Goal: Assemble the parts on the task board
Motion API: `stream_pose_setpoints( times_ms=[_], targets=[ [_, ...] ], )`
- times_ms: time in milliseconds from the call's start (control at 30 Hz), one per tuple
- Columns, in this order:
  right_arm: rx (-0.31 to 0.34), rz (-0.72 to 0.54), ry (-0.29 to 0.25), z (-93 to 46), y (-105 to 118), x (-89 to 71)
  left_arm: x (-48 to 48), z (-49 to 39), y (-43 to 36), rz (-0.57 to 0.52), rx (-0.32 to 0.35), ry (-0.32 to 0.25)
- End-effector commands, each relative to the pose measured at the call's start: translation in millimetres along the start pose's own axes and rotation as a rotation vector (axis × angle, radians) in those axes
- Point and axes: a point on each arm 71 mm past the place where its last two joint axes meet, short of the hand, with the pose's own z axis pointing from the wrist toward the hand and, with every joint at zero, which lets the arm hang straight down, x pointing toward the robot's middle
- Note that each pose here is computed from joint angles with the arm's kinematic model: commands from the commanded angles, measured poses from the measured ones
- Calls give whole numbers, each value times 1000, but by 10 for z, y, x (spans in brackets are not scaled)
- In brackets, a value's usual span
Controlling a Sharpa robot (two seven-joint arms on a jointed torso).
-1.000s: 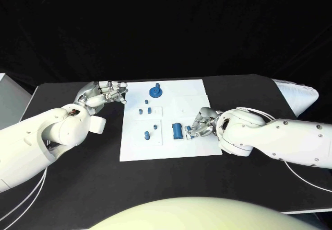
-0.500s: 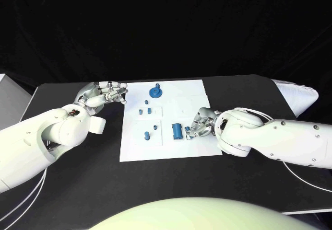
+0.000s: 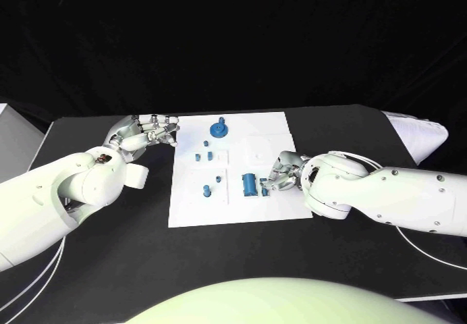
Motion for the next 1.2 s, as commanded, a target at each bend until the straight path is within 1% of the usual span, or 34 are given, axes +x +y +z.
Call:
stream_pose_setpoints(
  times_ms=[33,333,633,733,867,967,1033,1200],
  targets=[
    [-11,-1,-4,-3,16,6,26,1,-4,-5,4,19],
    [-26,15,-15,-28,13,2,24,3,-2,-4,3,18],
    [-28,17,-17,-65,-78,-21,22,5,0,-4,4,17],
    [-34,30,-30,-80,-117,-42,23,6,-1,-4,7,16],
    [-55,75,-62,-94,-170,-89,20,7,-6,-4,14,12],
    [-97,158,-108,-107,-226,-159,7,9,-11,-6,26,3],
    [-160,256,-154,-99,-270,-241,-9,12,-15,-11,38,-9],
    [-283,473,-238,-17,-368,-418,-44,36,-9,-21,61,-43]
  ],
)
